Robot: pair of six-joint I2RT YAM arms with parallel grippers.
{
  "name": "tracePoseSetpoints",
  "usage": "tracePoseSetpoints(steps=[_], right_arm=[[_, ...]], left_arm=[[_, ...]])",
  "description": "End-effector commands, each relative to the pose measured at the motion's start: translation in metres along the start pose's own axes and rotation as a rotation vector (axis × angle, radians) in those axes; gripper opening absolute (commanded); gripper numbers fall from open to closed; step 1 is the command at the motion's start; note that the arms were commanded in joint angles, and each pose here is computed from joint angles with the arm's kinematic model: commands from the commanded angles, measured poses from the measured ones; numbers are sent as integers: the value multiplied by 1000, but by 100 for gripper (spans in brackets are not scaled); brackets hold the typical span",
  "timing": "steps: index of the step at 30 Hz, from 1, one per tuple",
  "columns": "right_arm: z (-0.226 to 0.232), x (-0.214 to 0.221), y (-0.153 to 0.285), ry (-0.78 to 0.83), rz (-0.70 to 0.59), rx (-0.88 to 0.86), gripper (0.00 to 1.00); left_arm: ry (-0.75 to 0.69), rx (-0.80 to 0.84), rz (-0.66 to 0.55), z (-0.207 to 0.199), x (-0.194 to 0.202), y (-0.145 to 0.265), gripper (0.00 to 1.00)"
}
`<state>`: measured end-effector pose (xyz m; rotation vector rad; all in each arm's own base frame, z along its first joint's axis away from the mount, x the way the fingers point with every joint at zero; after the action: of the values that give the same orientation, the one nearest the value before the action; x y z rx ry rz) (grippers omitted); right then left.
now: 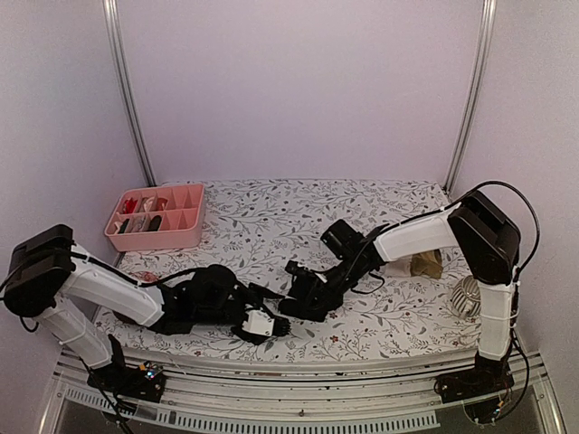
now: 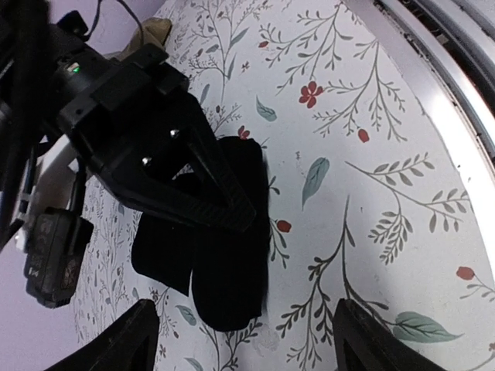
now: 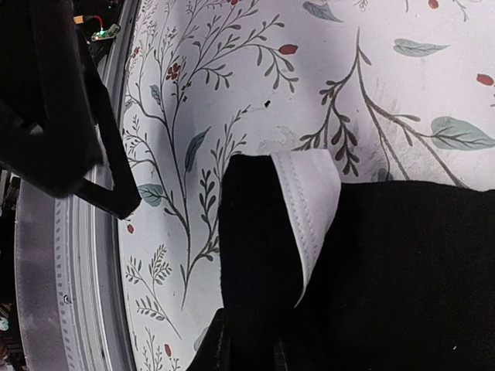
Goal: Roll the underwear
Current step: Roll the underwear at the center of the board.
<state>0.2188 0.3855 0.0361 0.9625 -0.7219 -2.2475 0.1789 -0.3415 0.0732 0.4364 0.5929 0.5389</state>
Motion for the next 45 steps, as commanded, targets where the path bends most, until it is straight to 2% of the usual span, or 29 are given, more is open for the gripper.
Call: tracePoseSetpoints(steps=[1,6,13,25,33,37,41,43,45], right_arm=[[-9,7,-4,-73,39,-21,4],[-16,10,-3,-85,43,-29,5],[-20,14,-5,-81,51,-22,7],[-19,15,-2,-59,36,-41,8],[-18,16,-1,-51,30,-47,8],[-18,15,-1,-50,29,-47,8],[-17,14,1,-49,25,-46,10],[-14,12,3,-43,16,-50,15],[-11,5,7,-24,-13,-43,26]], left_arm=[[-14,16,72,-12,1,-18,79],[-26,-62,136,-7,6,-29,73],[-53,-182,218,10,19,-39,73],[-125,-123,245,-6,28,-56,69],[-133,-81,268,-20,34,-67,43],[-122,-52,279,-26,35,-72,26],[-99,-23,288,-32,33,-72,0],[-85,6,290,-37,33,-71,0],[-63,36,293,-40,32,-69,0]])
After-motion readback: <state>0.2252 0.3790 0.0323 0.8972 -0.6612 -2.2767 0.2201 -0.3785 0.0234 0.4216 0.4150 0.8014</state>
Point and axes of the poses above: each gripper's point midway between its finger pads, its own y axis back along the fingers, its own z axis along the line the jaws close on, x = y × z, the point moved 1 cm from there along y, back along the fingers, and after that the axes turned 9 degrees about -y, right-handed, at the moved point
